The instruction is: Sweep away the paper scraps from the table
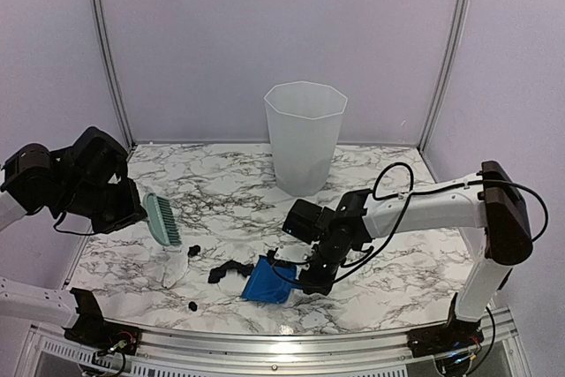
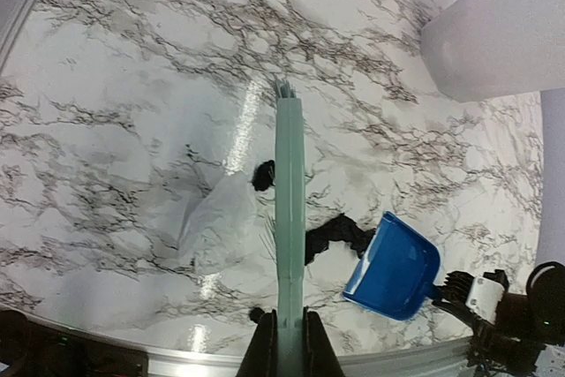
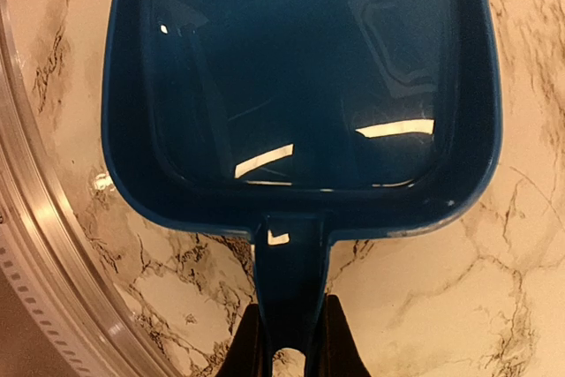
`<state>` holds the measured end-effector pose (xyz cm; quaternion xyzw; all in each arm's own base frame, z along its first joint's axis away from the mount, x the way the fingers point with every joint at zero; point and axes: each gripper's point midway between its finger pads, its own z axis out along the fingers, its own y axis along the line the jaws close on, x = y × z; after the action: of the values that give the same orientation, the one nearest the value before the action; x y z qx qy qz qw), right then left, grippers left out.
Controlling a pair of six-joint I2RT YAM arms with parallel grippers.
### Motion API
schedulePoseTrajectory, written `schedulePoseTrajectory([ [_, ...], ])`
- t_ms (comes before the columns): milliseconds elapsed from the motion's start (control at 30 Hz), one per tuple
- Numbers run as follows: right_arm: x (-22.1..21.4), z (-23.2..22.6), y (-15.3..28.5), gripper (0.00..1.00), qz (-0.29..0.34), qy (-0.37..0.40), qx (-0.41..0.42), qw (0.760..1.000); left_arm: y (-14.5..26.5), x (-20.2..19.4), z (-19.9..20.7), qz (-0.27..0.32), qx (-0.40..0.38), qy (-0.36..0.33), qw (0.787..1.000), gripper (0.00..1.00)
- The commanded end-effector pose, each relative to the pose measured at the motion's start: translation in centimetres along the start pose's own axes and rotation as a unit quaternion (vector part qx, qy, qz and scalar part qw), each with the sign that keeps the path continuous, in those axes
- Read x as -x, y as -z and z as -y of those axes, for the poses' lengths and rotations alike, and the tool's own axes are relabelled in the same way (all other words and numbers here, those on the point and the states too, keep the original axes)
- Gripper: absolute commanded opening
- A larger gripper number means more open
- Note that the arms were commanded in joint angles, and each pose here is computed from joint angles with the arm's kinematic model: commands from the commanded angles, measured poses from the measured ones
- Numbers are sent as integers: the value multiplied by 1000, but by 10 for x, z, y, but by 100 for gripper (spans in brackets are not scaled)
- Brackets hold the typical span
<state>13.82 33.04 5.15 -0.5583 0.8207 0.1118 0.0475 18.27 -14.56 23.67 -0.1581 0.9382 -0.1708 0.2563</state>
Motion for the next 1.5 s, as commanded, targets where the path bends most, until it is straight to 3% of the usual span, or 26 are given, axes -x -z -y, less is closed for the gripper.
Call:
schedulePoseTrajectory([
  [0,13,4,5,0,14,9,-21,1000,6,14,-35,17,105,-66,992,0],
  [167,16,8,2,0,12,17,-30,999,-7,22,-49,3,177,-130,976,0],
  [400,23,9,-2,0,11,34,-32,999,-39,34,-51,-32,217,-198,955,0],
  [633,28,6,-5,0,14,33,-19,999,-96,29,-34,-87,180,-219,955,0],
  [867,37,3,-6,0,23,36,-9,999,-129,6,-9,-158,125,-219,955,0],
  [1167,33,3,-9,0,12,43,-8,999,-148,-36,31,-220,58,-221,948,0],
  [1467,37,3,-11,0,9,37,-6,999,-147,-59,70,-229,21,-214,949,0],
])
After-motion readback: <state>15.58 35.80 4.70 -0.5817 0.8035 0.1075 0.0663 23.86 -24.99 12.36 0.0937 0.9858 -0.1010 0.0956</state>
